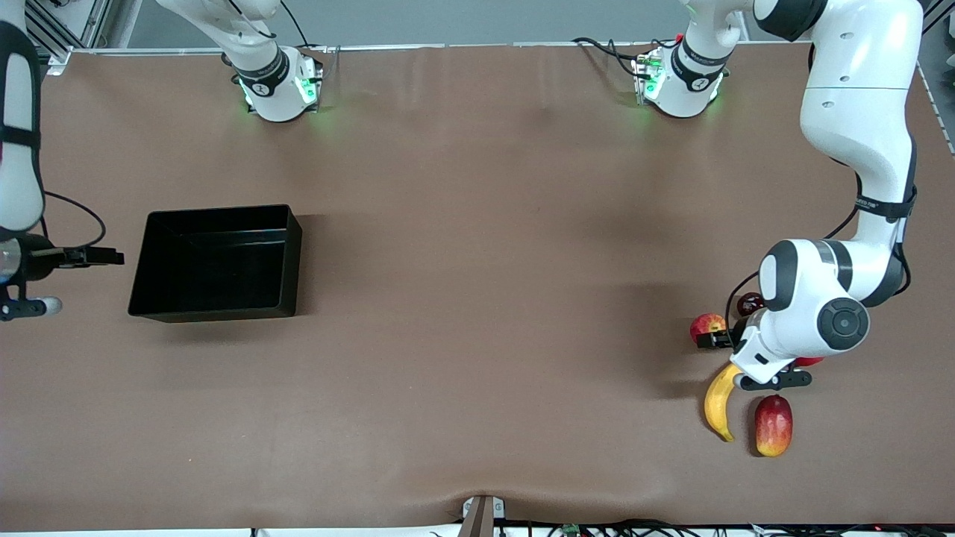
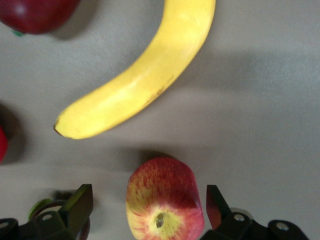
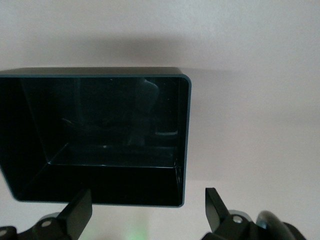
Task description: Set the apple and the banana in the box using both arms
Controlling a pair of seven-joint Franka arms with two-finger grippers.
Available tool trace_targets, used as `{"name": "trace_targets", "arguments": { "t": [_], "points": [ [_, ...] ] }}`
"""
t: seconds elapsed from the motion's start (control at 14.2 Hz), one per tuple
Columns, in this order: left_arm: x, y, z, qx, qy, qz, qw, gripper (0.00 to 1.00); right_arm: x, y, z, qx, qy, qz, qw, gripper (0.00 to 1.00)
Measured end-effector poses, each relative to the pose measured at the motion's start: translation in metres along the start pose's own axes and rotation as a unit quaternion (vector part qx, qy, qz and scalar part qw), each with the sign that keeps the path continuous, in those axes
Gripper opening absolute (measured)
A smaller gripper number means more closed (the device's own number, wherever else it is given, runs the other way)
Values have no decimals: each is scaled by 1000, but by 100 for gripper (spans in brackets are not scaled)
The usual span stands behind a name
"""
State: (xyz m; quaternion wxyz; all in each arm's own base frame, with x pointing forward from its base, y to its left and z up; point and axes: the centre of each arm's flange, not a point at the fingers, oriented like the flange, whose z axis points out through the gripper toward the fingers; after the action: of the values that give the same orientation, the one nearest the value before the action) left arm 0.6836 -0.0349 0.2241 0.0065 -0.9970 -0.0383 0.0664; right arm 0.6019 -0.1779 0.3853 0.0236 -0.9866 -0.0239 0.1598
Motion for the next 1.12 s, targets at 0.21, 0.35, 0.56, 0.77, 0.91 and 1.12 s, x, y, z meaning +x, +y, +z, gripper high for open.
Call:
{"name": "trace_targets", "arguments": {
  "t": [0.21,0.35,0.56,0.77,0.91,1.12],
  "points": [
    [-6,1,10,1,-11,1,1000,95,9,15,52,-9,29,5,1000,100],
    [-8,1,14,2,-16,1,1000,89,5,28,84,-4,20,-10,1000,100],
    [-9,8,13,1,-15,6,1000,65,-5,61,136,40,0,-18,999,100],
    [-8,14,2,-1,-6,11,1000,65,-11,74,177,77,-4,-14,997,86],
    [-8,16,-22,-3,6,12,1000,65,-11,69,182,90,-1,-11,996,63],
    [-19,23,-70,-4,10,18,1000,65,-9,65,180,92,0,-13,996,30]
  ]
}}
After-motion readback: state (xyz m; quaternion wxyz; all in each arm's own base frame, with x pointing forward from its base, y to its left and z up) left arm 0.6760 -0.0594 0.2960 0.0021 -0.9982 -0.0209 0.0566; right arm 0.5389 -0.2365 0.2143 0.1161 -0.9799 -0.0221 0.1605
